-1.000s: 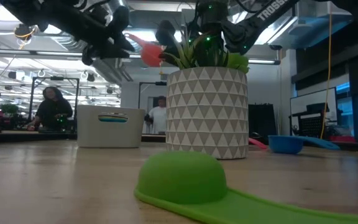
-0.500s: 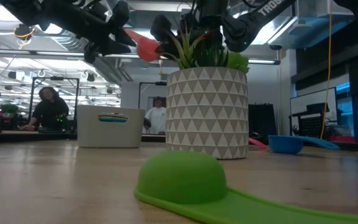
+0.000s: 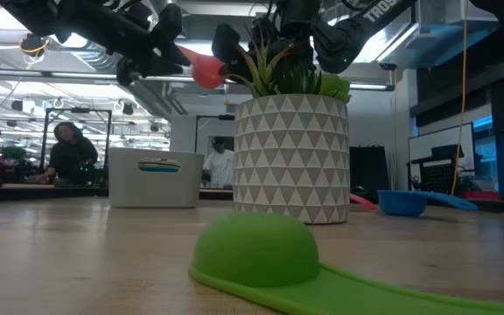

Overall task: Nest measuring cups in basket
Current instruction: Stack the orange measuring cup on top of the violet measuring cup in the gray bin

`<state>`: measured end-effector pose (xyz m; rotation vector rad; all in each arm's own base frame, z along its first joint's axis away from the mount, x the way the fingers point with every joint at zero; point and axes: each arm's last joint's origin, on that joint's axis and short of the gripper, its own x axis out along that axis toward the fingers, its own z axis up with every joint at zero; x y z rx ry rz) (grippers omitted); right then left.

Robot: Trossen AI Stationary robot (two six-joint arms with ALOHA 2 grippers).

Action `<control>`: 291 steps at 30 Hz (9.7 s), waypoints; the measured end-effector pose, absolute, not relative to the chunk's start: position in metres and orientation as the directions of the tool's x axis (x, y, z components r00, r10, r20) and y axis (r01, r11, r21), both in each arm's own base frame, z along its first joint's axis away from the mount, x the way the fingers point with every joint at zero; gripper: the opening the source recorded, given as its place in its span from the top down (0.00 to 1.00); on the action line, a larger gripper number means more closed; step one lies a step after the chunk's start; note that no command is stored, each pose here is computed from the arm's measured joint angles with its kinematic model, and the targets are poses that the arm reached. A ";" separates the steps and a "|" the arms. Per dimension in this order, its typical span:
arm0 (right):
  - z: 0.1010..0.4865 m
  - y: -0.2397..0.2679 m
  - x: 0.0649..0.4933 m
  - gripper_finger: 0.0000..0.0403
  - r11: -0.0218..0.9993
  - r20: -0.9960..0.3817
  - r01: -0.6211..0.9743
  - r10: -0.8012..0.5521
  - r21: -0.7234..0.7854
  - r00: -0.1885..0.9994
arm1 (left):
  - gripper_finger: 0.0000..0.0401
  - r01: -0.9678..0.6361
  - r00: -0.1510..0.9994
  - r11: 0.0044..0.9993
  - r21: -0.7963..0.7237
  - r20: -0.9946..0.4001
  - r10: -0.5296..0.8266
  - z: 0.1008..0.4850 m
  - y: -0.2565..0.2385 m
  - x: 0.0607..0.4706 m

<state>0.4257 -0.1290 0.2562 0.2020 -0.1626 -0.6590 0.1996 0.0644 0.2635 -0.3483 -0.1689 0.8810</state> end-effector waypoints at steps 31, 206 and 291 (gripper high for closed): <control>0.257 -0.129 0.426 0.90 0.774 0.086 0.589 -0.620 0.234 0.780 | 0.73 -0.791 0.574 0.584 -0.182 0.109 0.811 0.276 0.065 0.197; 0.265 -0.113 0.216 0.60 0.923 -0.482 0.384 -0.339 -0.007 0.808 | 1.00 -0.329 0.773 0.493 -0.806 -0.529 -0.351 0.221 0.241 0.150; 0.265 -0.113 0.216 0.60 0.924 -0.483 0.383 -0.339 -0.009 0.808 | 0.62 -0.460 0.404 0.783 -0.418 -0.884 -0.234 0.194 0.198 0.202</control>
